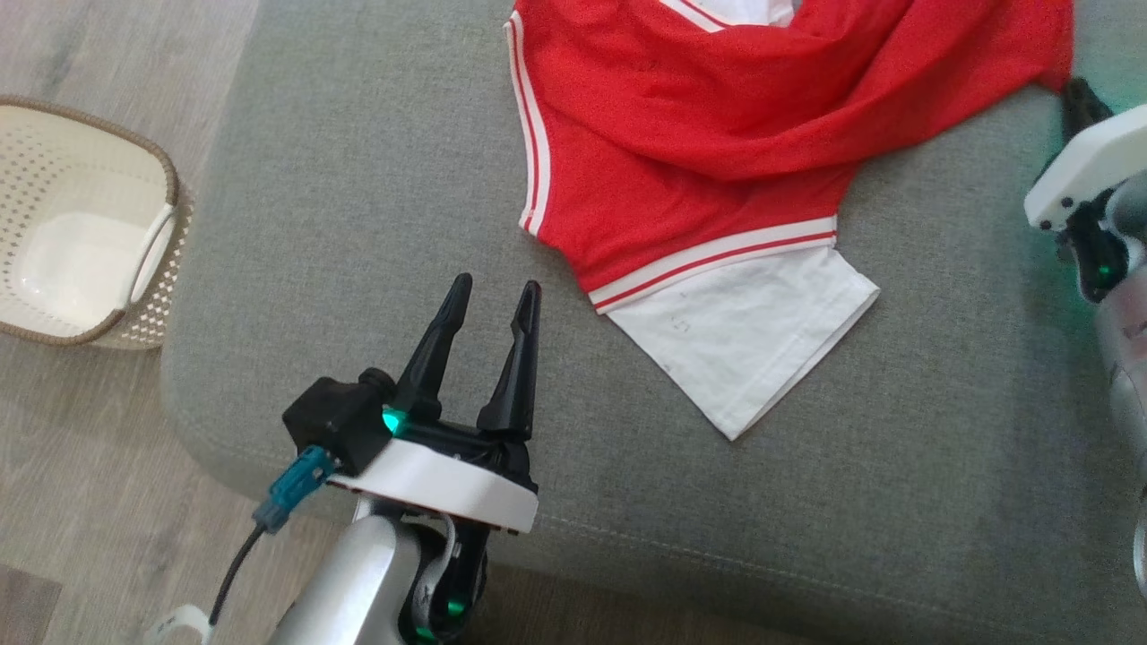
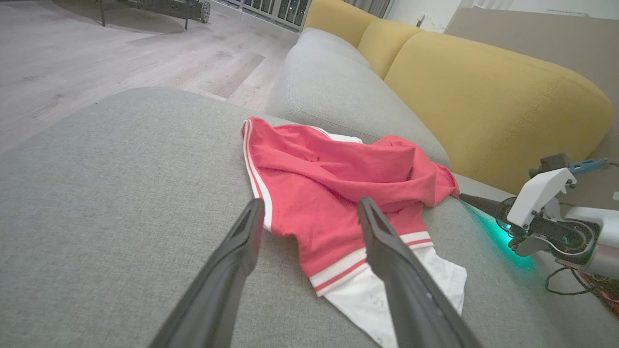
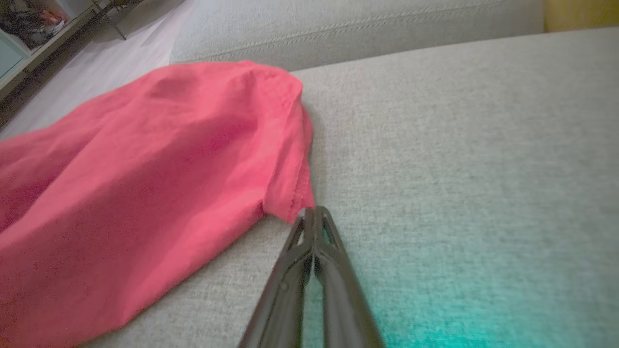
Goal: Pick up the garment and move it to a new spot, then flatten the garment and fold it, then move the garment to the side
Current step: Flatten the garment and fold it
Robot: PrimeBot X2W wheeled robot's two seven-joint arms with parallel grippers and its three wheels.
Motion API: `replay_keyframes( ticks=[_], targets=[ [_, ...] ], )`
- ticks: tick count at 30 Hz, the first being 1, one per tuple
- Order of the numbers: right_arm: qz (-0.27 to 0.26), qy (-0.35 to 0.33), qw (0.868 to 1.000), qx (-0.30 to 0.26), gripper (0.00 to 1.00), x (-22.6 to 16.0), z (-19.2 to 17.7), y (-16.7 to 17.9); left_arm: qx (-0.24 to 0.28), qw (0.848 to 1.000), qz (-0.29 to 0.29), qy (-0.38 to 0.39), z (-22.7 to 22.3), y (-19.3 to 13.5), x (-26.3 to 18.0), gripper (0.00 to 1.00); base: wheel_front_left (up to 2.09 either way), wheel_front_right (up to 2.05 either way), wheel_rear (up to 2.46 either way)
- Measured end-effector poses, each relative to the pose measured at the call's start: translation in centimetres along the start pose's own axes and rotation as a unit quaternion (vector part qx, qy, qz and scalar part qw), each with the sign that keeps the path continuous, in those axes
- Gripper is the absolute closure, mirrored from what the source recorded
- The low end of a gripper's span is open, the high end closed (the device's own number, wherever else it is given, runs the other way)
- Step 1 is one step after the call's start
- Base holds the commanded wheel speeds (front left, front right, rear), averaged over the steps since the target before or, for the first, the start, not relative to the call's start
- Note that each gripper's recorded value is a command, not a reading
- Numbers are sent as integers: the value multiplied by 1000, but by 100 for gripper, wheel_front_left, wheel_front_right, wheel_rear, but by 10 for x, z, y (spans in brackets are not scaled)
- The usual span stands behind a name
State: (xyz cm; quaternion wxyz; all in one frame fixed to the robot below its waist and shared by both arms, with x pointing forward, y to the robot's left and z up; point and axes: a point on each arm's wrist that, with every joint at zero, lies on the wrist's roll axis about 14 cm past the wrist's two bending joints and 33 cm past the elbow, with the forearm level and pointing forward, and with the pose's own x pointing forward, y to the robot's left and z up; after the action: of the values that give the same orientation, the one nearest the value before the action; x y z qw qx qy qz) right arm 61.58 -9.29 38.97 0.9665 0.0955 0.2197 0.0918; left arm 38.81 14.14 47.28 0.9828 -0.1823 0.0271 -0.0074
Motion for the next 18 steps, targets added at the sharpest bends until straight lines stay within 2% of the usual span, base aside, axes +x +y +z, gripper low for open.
replay_keyframes(
  ticks=[4,17,18],
  targets=[
    [-9,15,1000,-3,100,0,-9,-5,0,1000,3,2,-1,1,1,0,0,0,0],
    [-13,-18,1000,-1,100,-7,0,3,-6,1000,-19,-7,3,-12,12,0,0,0,0],
    [-13,-23,1000,4,30,-7,2,4,-6,1000,-19,-7,3,-12,12,0,0,0,0]
  ],
)
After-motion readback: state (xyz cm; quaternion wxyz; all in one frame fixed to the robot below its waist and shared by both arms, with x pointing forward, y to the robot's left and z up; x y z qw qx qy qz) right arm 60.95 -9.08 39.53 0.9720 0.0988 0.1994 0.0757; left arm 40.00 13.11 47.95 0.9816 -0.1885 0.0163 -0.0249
